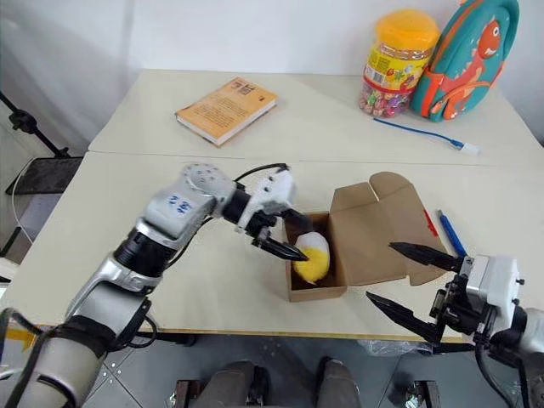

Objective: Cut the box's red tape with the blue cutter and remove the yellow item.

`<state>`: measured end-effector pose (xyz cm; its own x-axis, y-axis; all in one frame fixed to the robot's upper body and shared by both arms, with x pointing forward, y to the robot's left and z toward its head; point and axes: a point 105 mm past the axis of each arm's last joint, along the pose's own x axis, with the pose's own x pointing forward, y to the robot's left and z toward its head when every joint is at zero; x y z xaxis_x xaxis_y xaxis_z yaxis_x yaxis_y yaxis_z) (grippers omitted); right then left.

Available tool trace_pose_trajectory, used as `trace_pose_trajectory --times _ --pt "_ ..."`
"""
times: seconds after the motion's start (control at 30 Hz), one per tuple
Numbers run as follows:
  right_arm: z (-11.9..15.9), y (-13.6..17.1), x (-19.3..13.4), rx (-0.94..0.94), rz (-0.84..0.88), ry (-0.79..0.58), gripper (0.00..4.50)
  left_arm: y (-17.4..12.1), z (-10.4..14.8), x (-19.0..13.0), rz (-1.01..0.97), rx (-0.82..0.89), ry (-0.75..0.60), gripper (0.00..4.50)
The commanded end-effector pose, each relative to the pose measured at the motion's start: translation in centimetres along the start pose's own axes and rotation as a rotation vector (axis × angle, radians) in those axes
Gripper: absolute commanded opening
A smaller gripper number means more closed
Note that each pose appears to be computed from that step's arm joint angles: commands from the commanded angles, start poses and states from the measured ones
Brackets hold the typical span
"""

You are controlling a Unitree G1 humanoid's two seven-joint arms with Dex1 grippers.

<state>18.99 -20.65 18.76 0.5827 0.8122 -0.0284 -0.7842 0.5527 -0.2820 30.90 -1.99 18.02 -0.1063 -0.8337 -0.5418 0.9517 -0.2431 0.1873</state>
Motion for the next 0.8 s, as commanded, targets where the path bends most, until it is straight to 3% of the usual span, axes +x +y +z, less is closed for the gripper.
trace_pose_trajectory --times 0.03,0.17,0.2,0.57,0.67,0.8 --pt "1.2 0.3 -0.6 -0.046 -0.047 -0.004 4.5 1.4 -1.1 0.8 0.066 0.045 0.153 3.95" --pt "1.4 0.9 -1.0 -0.038 -0.078 0.003 4.5 1.0 -1.7 1.5 -0.005 0.077 0.245 3.95" --pt "1.4 1.0 -1.0 -0.037 -0.084 0.002 4.5 1.1 -1.8 1.6 -0.005 0.09 0.261 3.77" --pt "1.3 0.3 -0.9 -0.037 -0.14 -0.001 4.5 1.8 -1.7 1.5 -0.02 0.104 0.264 0.79" --pt "1.4 0.3 -0.8 -0.039 -0.129 -0.004 4.5 2.2 -1.3 1.1 -0.005 0.061 0.209 0.06" --pt "1.9 -0.2 -0.3 -0.037 -0.115 -0.04 4.5 3.8 2.0 0.2 0.092 -0.034 -0.079 0.01"
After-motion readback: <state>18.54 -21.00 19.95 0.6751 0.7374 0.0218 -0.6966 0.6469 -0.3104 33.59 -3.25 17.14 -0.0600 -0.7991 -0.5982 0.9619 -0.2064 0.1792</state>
